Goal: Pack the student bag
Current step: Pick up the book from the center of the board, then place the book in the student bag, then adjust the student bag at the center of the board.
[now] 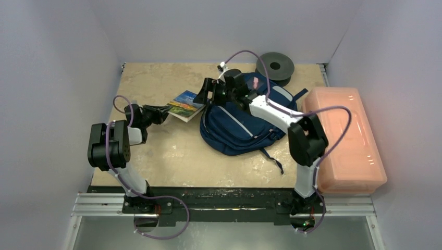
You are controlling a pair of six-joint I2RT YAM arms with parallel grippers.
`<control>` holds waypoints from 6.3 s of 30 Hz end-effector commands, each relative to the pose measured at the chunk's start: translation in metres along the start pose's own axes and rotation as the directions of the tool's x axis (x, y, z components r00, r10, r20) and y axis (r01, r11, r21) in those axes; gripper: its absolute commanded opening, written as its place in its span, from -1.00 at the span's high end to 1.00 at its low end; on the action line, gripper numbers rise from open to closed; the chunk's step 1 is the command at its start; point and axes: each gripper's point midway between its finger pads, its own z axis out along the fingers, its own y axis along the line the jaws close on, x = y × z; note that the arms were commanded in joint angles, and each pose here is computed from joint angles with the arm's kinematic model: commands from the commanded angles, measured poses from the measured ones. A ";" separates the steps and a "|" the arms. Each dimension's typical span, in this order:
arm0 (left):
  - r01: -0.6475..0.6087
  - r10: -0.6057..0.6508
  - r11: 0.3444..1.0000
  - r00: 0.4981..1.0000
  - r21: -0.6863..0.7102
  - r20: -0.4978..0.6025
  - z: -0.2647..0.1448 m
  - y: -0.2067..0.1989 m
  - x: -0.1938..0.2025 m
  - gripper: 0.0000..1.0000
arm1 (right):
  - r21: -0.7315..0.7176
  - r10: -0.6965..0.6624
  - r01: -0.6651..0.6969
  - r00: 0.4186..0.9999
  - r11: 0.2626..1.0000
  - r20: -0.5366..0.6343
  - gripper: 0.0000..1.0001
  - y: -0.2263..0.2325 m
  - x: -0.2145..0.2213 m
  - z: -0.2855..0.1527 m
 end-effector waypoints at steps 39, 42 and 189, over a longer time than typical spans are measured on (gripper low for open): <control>-0.535 0.598 0.798 0.759 0.278 -0.257 -0.218 -0.095 0.164 1.00 | 0.270 -0.738 0.782 0.621 0.561 -0.265 1.00 -0.043 0.065 -0.147; -0.445 0.516 0.849 0.812 0.285 -0.273 -0.219 -0.089 0.169 1.00 | 0.100 -0.717 0.727 0.686 0.679 -0.122 1.00 -0.033 0.053 -0.152; -0.429 0.213 0.710 0.886 -0.558 -0.411 -0.077 0.047 0.097 -0.39 | 0.523 0.233 -0.454 0.871 0.721 0.433 -0.10 -0.001 0.212 -0.001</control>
